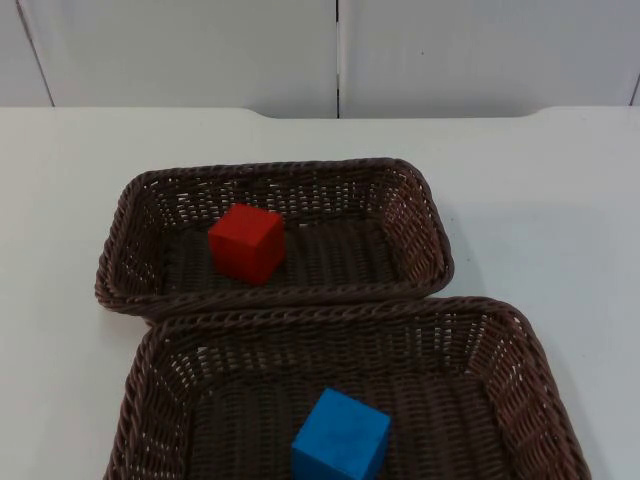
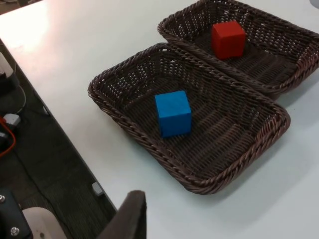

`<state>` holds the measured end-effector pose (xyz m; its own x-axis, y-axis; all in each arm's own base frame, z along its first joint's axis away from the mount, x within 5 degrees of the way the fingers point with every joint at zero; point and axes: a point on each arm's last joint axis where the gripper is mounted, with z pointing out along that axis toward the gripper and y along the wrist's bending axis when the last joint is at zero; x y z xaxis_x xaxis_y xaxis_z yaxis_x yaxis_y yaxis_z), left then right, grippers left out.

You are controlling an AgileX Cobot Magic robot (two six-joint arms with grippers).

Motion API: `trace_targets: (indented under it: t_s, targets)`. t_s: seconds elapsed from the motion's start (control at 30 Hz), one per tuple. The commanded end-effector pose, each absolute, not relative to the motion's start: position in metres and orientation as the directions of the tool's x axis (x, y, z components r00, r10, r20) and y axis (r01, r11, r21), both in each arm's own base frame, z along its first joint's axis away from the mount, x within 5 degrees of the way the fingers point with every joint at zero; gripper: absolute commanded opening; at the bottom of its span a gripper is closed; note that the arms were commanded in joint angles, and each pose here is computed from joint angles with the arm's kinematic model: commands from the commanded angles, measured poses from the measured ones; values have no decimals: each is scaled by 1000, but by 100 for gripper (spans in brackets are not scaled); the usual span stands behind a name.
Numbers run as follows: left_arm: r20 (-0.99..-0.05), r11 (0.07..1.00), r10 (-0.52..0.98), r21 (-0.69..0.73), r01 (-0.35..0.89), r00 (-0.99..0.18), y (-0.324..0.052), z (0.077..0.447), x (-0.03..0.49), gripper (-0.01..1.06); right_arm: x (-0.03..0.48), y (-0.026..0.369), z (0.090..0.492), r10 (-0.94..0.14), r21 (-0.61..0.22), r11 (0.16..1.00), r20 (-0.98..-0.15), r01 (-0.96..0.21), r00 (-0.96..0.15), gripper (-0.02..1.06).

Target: Pick up one cube with the left hand and place it into the upper basket. Pick up one cube with the right hand and place it into the lower basket.

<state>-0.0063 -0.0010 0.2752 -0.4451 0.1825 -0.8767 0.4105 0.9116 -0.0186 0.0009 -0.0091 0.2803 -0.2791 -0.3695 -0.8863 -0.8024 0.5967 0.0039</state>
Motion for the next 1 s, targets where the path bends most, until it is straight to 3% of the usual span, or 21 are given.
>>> trace_targets:
  t_s: [0.0, 0.97]
  targets:
    - [-881, 908, 179, -24, 419, -439, -2, 274, -6, 105, 0, -9, 280, -371, -3, 593, -889, -805, -270, 105]
    - [-881, 908, 179, -24, 419, -439, -2, 274, -6, 105, 0, -9, 280, -367, 0, 593, -890, -805, -270, 105]
